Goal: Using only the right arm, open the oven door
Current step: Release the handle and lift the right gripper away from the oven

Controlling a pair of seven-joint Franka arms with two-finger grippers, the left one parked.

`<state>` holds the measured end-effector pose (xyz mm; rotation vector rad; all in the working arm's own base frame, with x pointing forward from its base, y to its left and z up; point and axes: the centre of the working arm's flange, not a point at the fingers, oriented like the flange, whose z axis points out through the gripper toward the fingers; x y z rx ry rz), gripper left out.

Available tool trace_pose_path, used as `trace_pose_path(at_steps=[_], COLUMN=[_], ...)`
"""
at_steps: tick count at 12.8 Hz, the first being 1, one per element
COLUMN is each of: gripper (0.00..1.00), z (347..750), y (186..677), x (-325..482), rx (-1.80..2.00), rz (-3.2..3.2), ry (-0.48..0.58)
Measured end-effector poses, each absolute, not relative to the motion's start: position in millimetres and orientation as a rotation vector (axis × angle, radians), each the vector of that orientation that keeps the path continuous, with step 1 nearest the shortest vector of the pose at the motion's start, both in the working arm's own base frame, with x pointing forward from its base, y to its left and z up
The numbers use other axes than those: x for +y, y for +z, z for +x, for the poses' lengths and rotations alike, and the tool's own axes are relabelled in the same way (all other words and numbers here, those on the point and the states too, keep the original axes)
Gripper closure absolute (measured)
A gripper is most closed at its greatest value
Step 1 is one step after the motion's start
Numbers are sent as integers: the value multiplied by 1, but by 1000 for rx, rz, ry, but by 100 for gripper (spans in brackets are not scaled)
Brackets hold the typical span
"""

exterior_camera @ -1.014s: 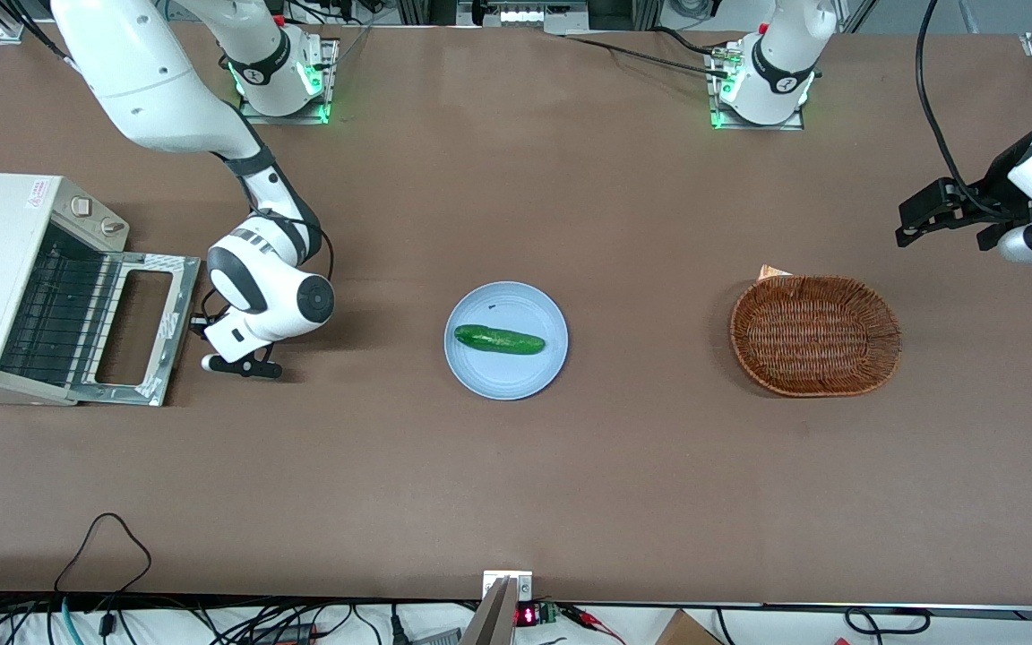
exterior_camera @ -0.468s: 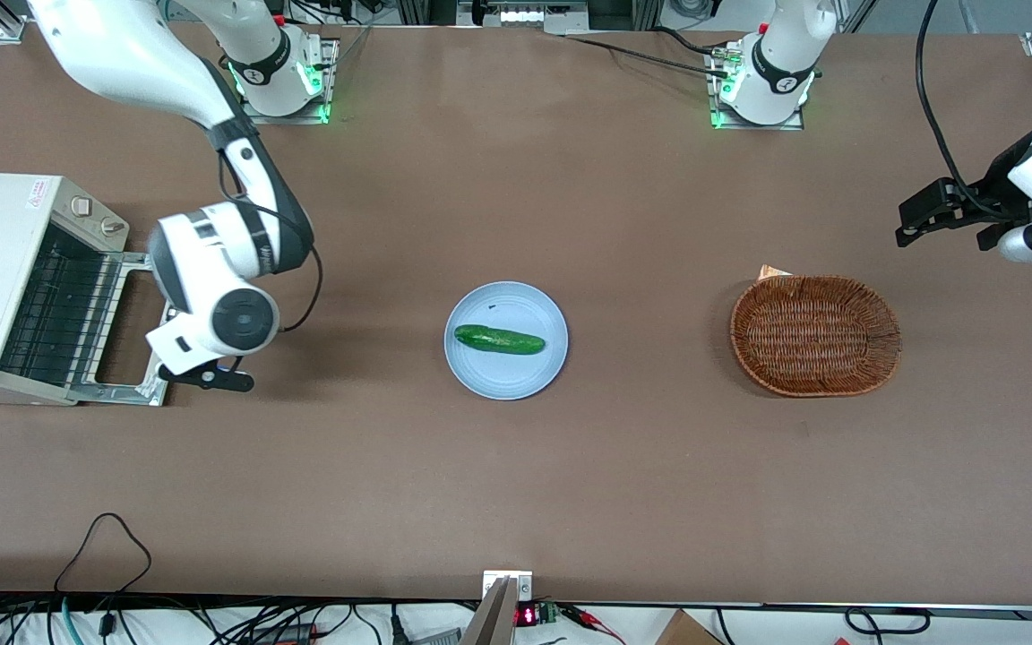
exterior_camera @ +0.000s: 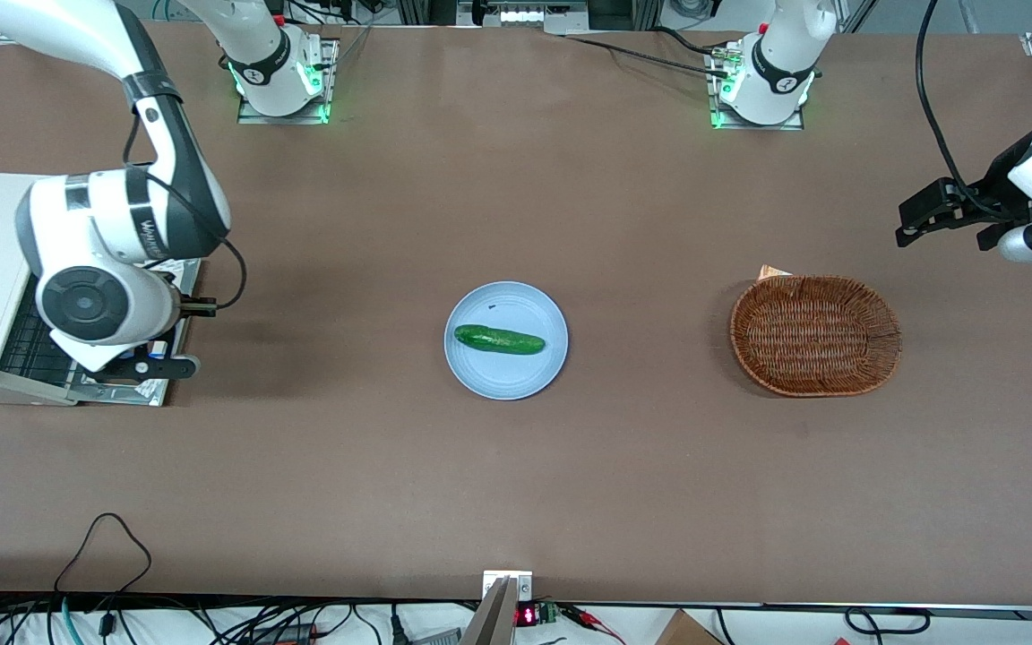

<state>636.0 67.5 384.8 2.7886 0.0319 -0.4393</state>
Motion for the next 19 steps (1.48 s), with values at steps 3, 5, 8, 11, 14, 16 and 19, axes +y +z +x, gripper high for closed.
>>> trace_pose_path(at_steps=[3, 5, 8, 11, 14, 16, 19], gripper=[0, 0, 0, 0, 0, 0, 0], z=[635, 629, 619, 607, 596, 587, 572], y=[423, 460, 502, 541, 561, 558, 558], x=[46, 26, 25, 31, 30, 45, 49], rx=[-44, -106, -144, -142, -75, -21, -30], rz=[2931, 3035, 3107, 3151, 3197, 3141, 3120], ry=[-410, -362, -279, -188, -144, -143, -78])
